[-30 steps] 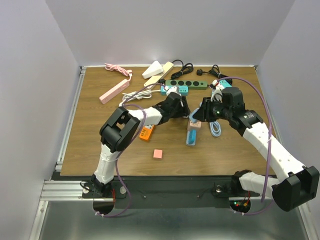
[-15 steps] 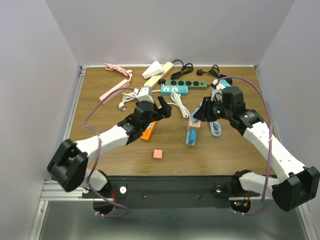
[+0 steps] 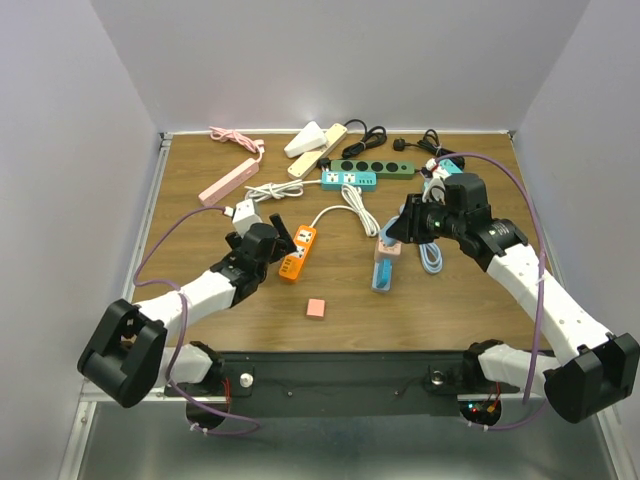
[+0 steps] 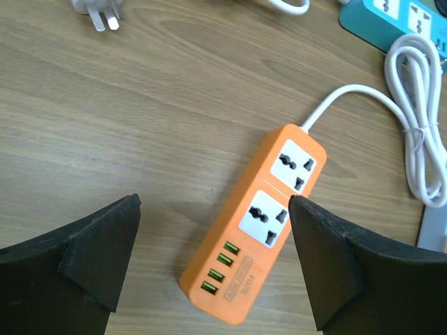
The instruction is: Insert the plug
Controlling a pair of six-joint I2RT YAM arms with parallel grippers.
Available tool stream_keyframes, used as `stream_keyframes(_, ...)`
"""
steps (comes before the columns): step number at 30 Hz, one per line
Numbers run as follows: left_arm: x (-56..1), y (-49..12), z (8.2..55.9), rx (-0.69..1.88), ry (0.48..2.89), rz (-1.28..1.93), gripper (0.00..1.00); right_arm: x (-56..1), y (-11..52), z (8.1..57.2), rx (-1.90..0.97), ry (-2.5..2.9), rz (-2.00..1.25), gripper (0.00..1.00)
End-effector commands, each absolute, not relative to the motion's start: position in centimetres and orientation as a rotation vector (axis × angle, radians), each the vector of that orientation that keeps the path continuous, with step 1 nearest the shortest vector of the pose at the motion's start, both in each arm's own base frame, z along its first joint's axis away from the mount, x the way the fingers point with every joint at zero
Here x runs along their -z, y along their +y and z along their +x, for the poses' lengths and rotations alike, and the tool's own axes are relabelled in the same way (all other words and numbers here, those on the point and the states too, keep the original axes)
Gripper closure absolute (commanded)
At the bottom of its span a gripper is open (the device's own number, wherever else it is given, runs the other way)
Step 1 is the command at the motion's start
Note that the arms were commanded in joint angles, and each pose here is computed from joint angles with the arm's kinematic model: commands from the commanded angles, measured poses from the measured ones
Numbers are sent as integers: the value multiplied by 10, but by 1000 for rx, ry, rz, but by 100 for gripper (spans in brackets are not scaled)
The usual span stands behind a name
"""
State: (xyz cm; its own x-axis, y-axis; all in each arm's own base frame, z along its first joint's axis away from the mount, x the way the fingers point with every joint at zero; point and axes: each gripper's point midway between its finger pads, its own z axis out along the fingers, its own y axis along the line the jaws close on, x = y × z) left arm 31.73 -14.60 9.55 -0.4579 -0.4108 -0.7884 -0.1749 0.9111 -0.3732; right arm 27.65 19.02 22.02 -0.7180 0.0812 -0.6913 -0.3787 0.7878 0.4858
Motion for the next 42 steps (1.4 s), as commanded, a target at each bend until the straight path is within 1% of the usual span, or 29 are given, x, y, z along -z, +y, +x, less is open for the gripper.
stream_keyframes(1,-94,-150,326,313,2025,-412,1,-250,191,281,-830,2150,-226,100)
stream_keyframes(6,-65,-173,321,410,2117,-377,1,-245,192,283,-831,2168,-225,100)
stream_keyframes(12,-47,-186,312,479,2170,-365,1,-248,192,283,-828,2162,-228,100)
stream_keyframes(14,-45,-190,308,502,2176,-356,1,-247,192,283,-828,2165,-227,100)
stream_keyframes(18,-48,-216,293,591,2194,-292,1,-238,191,286,-808,2191,-211,100)
stream_keyframes(26,-54,-291,257,777,2246,-121,1,-221,182,301,-713,2248,-139,100)
stream_keyframes(29,-50,-299,255,800,2264,-104,1,-217,182,305,-703,2264,-128,100)
stream_keyframes(32,-59,-301,254,823,2243,-85,1,-210,185,311,-673,2284,-122,100)
stream_keyframes(35,-80,-288,262,806,2189,-92,1,-214,197,316,-649,2279,-151,100)
stream_keyframes(36,-94,-276,271,805,2151,-128,1,-214,205,319,-641,2282,-166,100)
stream_keyframes(38,-100,-258,276,783,2127,-148,1,-212,214,322,-624,2286,-184,100)
stream_keyframes(39,-112,-249,279,787,2090,-162,1,-210,222,325,-601,2293,-199,100)
stream_keyframes(42,-120,-214,290,729,2037,-226,1,-200,242,326,-580,2311,-246,100)
